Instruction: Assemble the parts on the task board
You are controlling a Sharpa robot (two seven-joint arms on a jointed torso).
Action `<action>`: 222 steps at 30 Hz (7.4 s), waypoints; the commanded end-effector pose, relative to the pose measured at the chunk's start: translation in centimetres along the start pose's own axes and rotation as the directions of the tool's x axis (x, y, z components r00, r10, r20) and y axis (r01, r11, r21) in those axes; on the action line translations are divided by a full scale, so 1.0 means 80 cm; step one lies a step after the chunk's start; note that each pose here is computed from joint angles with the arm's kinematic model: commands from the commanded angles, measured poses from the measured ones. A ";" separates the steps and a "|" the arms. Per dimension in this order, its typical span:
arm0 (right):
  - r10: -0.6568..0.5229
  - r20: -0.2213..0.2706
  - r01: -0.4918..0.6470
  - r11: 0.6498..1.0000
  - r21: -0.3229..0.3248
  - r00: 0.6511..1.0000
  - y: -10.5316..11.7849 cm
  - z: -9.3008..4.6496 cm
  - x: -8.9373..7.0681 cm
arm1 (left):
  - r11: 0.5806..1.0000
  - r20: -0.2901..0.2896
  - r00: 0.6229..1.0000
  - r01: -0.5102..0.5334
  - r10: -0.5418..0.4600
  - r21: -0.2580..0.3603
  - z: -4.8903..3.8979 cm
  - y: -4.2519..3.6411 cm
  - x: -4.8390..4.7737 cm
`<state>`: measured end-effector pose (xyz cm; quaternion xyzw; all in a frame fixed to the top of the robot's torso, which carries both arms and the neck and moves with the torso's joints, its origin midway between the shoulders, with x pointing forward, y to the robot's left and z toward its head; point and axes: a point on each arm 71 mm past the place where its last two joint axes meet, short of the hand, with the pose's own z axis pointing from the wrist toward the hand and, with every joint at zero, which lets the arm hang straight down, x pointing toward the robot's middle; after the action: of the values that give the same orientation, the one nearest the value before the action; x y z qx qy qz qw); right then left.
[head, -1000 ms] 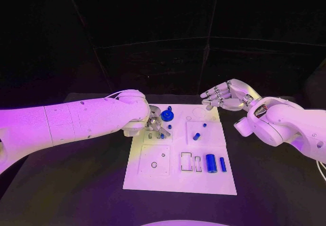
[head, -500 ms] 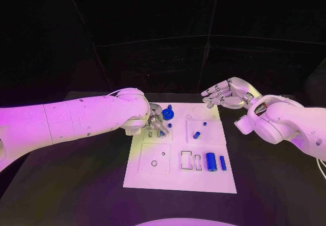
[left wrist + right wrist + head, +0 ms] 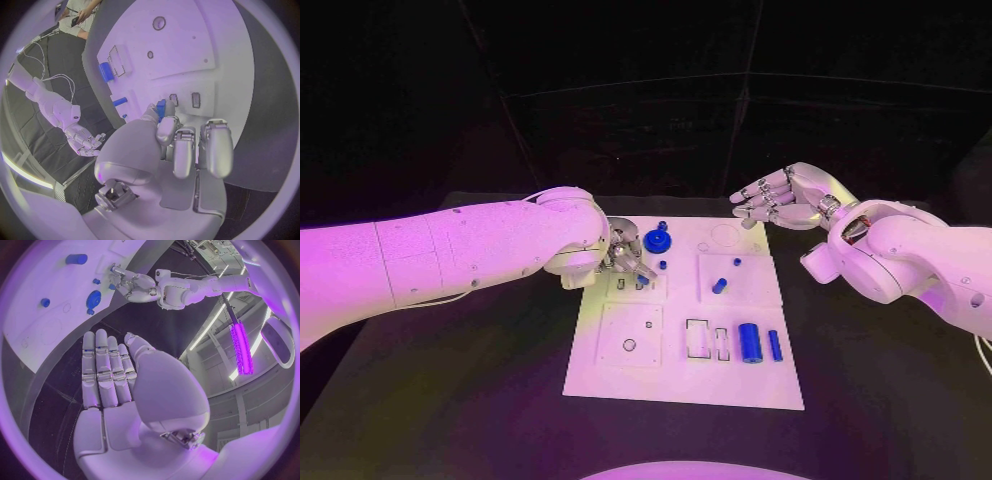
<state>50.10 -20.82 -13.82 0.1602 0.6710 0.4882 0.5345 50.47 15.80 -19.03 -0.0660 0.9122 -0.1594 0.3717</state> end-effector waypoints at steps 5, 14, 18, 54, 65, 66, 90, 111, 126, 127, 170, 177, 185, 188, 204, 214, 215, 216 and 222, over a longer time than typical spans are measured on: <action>-0.006 -0.004 0.006 1.000 0.001 1.000 -0.001 0.002 -0.002 | 0.996 0.116 0.989 0.094 -0.094 0.009 -0.009 0.0062 -0.007; -0.009 -0.001 0.009 1.000 0.004 1.000 -0.003 0.002 -0.005 | 0.993 0.210 0.970 0.118 -0.121 0.025 -0.014 0.0110 0.000; -0.009 0.000 0.009 1.000 0.005 1.000 -0.004 0.002 -0.006 | 0.992 0.229 0.965 0.125 -0.128 0.027 -0.014 0.0129 0.004; -0.008 -0.009 0.008 1.000 0.004 1.000 -0.003 0.005 -0.002 | 0.997 0.152 0.986 0.073 -0.068 -0.025 -0.001 0.0245 0.033; -0.008 -0.013 0.008 1.000 0.001 1.000 -0.002 0.006 -0.001 | 0.998 0.135 0.989 0.060 -0.057 -0.019 0.000 0.0208 0.036; -0.008 -0.013 0.008 1.000 0.001 1.000 -0.002 0.006 -0.001 | 0.998 0.134 0.989 0.059 -0.056 -0.018 0.000 0.0202 0.037; -0.005 -0.024 0.005 1.000 -0.005 1.000 0.001 0.007 0.003 | 0.999 0.110 0.993 0.042 -0.039 -0.030 0.003 0.0188 0.038; -0.004 -0.030 0.003 1.000 -0.006 1.000 0.002 0.007 0.005 | 0.998 0.069 0.998 0.014 -0.009 -0.069 0.010 0.0199 0.037; -0.004 -0.029 0.003 1.000 -0.008 1.000 0.002 0.007 0.006 | 0.997 0.080 0.997 0.019 -0.013 -0.072 0.012 0.0178 0.035; -0.004 -0.028 0.003 1.000 -0.008 1.000 0.002 0.007 0.005 | 0.997 0.081 0.997 0.020 -0.014 -0.071 0.012 0.0176 0.035; -0.006 -0.021 0.006 1.000 -0.004 1.000 0.000 0.007 0.002 | 0.999 0.106 0.994 0.037 -0.034 -0.029 0.000 0.0179 0.029; -0.008 -0.017 0.008 1.000 0.001 1.000 -0.002 0.007 0.000 | 0.999 0.156 0.986 0.052 -0.054 0.014 -0.024 0.0095 -0.005; -0.010 -0.014 0.010 1.000 0.004 1.000 -0.004 0.007 -0.002 | 0.999 0.158 0.987 0.019 -0.014 -0.031 -0.037 0.0128 -0.047; -0.010 -0.014 0.010 1.000 0.004 1.000 -0.004 0.008 -0.001 | 0.998 0.157 0.988 0.014 -0.005 -0.060 -0.033 0.0186 -0.060; -0.008 -0.021 0.008 1.000 0.000 1.000 -0.002 0.010 0.002 | 0.986 0.133 0.991 0.015 0.008 -0.169 0.015 0.0378 -0.093; -0.007 -0.021 0.007 1.000 -0.006 1.000 0.000 0.011 0.004 | 0.984 0.114 0.993 0.015 0.006 -0.179 0.031 0.0444 -0.093; -0.007 -0.022 0.007 1.000 -0.007 1.000 0.000 0.012 0.004 | 0.984 0.111 0.994 0.014 0.006 -0.179 0.033 0.0444 -0.093; -0.007 -0.022 0.007 1.000 -0.007 1.000 0.000 0.012 0.005 | 0.984 0.108 0.994 0.013 0.007 -0.178 0.034 0.0443 -0.091; -0.007 -0.022 0.007 1.000 -0.009 1.000 0.001 0.012 0.005 | 0.985 0.091 0.996 0.006 0.010 -0.174 0.039 0.0443 -0.087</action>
<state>50.80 -20.10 -14.13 0.1543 0.6778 0.4871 0.5287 57.65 20.22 -17.78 -0.1188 0.9000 -0.0682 0.4139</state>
